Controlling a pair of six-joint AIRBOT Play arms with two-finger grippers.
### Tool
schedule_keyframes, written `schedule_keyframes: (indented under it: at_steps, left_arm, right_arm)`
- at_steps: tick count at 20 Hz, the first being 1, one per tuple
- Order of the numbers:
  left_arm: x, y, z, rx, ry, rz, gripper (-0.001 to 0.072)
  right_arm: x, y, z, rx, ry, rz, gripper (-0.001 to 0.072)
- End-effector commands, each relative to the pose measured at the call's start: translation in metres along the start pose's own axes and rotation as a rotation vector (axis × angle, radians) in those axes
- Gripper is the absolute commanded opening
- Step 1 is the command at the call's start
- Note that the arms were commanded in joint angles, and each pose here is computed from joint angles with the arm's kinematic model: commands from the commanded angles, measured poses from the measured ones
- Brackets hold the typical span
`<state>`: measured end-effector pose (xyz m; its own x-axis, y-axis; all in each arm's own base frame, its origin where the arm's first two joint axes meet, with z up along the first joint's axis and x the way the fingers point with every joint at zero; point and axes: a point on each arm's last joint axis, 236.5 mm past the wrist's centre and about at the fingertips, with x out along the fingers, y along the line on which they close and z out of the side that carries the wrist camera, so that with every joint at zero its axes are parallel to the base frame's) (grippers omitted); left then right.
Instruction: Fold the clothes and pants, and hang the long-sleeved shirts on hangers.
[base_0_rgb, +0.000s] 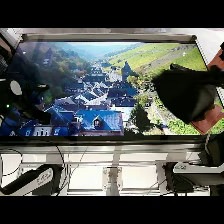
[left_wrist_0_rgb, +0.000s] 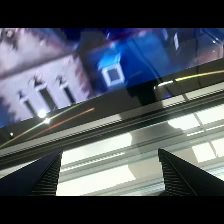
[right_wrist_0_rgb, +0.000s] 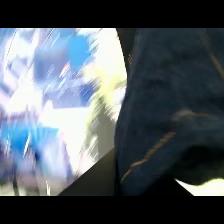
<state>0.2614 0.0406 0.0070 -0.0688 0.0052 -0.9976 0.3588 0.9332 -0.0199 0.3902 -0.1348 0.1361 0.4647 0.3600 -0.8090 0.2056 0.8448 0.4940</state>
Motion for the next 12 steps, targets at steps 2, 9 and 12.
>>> schedule_keyframes:
  at_steps: [2, 9, 12]
  left_arm:
    - [0.0, 0.0, 0.0, 0.0, 0.0, 0.0, 0.069]
    - [0.0, 0.0, 0.0, -0.001, 0.0, 0.0, 0.069]
    - [0.0, 0.0, 0.0, 0.0, 0.001, 0.0, 0.069]
  right_arm:
    - [-0.072, -0.102, 0.02, 0.173, -0.234, -0.153, 0.0019]
    - [-0.059, -0.198, -0.008, 0.35, -0.14, -0.344, 0.0058]
    - [-0.033, -0.221, -0.018, 0.417, -0.069, -0.357, 0.0264]
